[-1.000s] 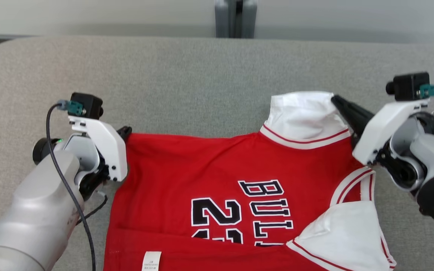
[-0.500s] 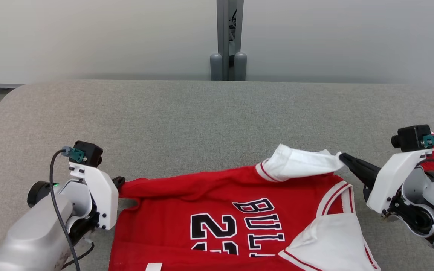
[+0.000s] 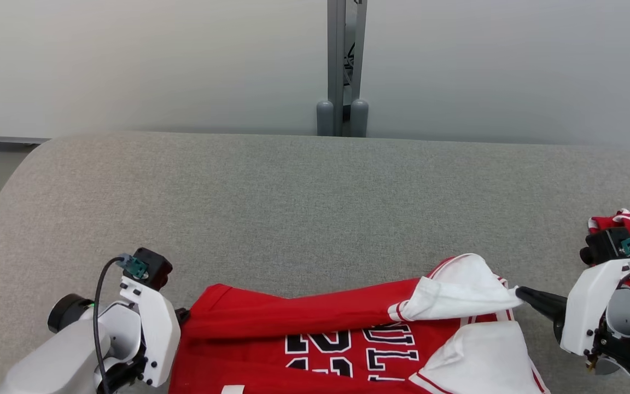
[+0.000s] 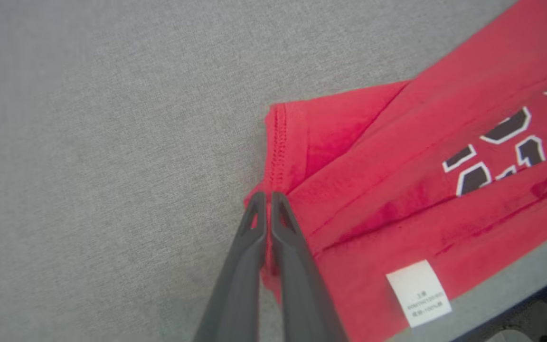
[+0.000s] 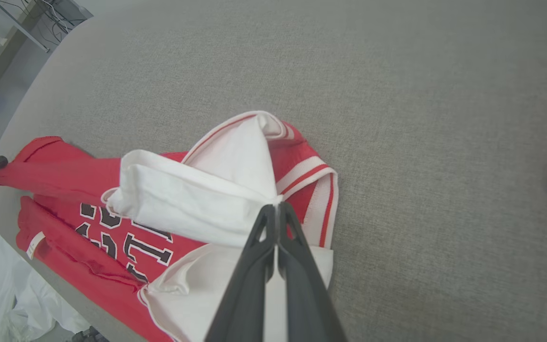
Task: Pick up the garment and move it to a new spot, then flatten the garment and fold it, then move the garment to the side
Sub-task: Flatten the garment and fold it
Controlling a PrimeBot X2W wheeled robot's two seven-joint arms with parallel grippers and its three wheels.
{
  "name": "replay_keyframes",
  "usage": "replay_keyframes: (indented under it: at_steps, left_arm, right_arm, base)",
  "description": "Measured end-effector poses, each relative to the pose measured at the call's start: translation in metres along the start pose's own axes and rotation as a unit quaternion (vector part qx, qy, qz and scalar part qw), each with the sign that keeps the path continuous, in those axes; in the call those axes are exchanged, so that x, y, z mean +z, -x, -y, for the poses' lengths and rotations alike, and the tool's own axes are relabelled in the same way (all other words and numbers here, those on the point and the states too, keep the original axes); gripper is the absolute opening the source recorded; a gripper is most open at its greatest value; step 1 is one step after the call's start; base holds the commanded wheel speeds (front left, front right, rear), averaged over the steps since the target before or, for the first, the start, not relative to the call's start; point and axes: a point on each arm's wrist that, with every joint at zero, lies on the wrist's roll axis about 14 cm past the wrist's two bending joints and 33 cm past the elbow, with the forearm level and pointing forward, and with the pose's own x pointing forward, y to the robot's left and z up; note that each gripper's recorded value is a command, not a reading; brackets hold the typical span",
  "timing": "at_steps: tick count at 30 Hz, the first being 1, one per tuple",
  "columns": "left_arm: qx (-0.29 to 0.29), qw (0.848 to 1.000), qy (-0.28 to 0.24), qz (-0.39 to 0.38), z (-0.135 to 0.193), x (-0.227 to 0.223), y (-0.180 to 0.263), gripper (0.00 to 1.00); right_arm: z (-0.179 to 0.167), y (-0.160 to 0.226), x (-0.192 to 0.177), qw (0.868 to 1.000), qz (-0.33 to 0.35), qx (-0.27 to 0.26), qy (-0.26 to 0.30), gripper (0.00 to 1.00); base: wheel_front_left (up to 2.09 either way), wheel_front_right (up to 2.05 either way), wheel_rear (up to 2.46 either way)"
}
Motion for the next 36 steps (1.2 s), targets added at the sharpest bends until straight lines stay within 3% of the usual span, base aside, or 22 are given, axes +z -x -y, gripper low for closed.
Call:
replay_keyframes:
  at_steps: [25, 26, 27, 28, 29, 30, 36]
  left_arm:
    - [-0.03, 0.999, -0.013, -0.034, 0.038, -0.031, 0.03, 0.0]
    - [-0.031, 0.999, -0.012, -0.037, 0.039, -0.034, 0.029, 0.0]
    - [-0.033, 0.999, -0.013, -0.039, 0.041, -0.036, 0.029, 0.0]
    - [-0.034, 0.998, -0.013, -0.042, 0.041, -0.037, 0.029, 0.0]
    - [-0.029, 0.999, -0.012, -0.042, 0.041, -0.038, 0.029, 0.78]
    - [-0.024, 0.999, -0.01, -0.04, 0.039, -0.037, 0.029, 1.0]
    - [-0.003, 1.0, 0.0, -0.022, 0.031, -0.033, 0.031, 1.0]
  right_arm:
    - [0.009, 0.024, -0.052, 0.987, -0.162, -0.008, -0.009, 0.0]
    - [0.009, 0.024, -0.052, 0.987, -0.162, -0.007, -0.013, 0.2]
    - [0.008, 0.024, -0.051, 0.987, -0.162, -0.006, -0.017, 0.76]
    - [0.009, 0.024, -0.051, 0.986, -0.162, -0.006, -0.023, 1.0]
    - [0.01, 0.026, -0.059, 0.984, -0.175, -0.008, -0.03, 1.0]
    - [0.011, 0.027, -0.061, 0.984, -0.177, -0.009, -0.032, 1.0]
    - [0.015, 0.03, -0.05, 0.987, -0.153, -0.015, -0.041, 1.0]
  base:
    - [0.0, 0.0, 0.0]
    - [0.0, 0.0, 0.0]
    - [0.0, 0.0, 0.0]
    - [0.0, 0.0, 0.0]
    - [0.0, 0.0, 0.0]
    - [0.0, 0.0, 0.0]
    - [0.0, 0.0, 0.0]
